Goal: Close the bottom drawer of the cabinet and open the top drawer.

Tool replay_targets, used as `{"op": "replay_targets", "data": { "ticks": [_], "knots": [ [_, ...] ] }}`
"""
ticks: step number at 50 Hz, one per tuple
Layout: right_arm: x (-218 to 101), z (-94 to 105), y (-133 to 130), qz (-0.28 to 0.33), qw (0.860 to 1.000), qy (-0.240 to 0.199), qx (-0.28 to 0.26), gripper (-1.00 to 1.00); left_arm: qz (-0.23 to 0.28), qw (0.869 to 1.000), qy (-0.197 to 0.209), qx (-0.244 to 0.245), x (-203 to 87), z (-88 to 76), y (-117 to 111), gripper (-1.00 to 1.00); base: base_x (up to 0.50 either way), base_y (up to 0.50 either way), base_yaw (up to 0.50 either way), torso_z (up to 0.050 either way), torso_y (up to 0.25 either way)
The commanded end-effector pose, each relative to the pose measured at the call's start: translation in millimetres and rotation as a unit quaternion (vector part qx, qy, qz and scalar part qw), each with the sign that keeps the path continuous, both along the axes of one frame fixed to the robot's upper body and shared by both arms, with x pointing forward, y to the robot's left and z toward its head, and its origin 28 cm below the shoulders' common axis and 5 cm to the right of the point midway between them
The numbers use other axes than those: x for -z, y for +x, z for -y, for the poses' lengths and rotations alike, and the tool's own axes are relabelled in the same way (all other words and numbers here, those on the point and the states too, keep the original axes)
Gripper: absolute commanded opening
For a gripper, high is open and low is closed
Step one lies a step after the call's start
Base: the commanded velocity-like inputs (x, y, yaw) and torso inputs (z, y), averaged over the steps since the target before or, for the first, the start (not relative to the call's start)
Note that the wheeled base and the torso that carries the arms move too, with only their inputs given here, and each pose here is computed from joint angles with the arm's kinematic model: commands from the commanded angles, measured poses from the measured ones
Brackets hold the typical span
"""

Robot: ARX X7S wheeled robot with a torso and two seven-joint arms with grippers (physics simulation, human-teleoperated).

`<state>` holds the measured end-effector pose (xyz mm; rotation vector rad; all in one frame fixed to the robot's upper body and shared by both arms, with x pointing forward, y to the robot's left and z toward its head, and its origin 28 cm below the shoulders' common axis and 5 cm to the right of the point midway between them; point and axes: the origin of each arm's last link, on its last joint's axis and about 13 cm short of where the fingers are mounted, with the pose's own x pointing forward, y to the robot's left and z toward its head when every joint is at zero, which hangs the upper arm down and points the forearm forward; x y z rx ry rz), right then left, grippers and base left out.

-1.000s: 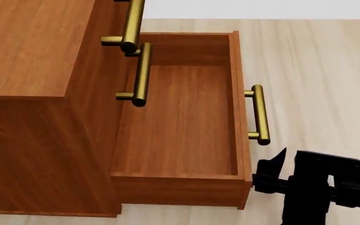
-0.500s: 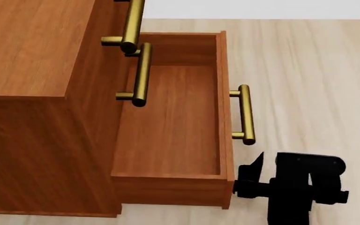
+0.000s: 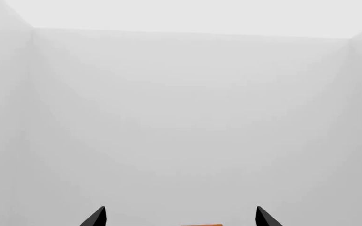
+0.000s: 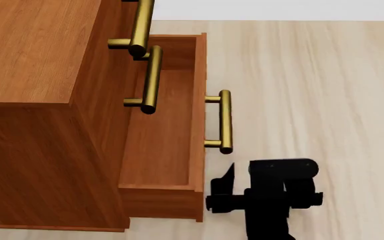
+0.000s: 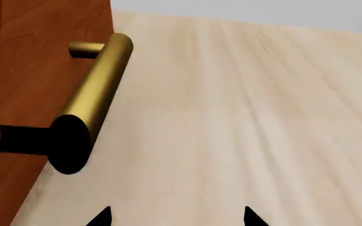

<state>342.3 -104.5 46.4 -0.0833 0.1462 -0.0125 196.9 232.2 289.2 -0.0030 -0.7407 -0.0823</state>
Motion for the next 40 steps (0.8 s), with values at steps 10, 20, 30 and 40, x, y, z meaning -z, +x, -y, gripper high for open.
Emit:
{"op": "replay_targets", "data": {
  "ticks": [10, 20, 30, 40],
  "knots": [
    [-4, -33.9, 3, -0.002, 0.996, 0.014, -0.091, 1.0, 0.003, 1.0, 0.001, -0.002, -2, -1.5, -2, 1.0, 0.0, 0.0, 0.0, 0.0, 0.0],
    [-8, -46.4, 3, -0.004, 0.992, 0.022, -0.124, 1.0, 0.004, 1.0, 0.001, -0.004, -3, -2.4, -4, 1.0, 0.0, 0.0, 0.0, 0.0, 0.0],
    [-9, -61.2, 5, -0.012, 0.986, 0.03, -0.162, 1.0, 0.005, 1.0, 0.002, -0.009, -3, -4.7, -5, 1.0, 0.0, 0.0, 0.0, 0.0, 0.0],
    [-13, -72.0, 12, -0.022, 0.979, 0.044, -0.2, 1.0, 0.006, 1.0, 0.002, -0.01, -4, -5.6, -6, 1.0, 0.0, 0.0, 0.0, 0.0, 0.0]
  ]
}}
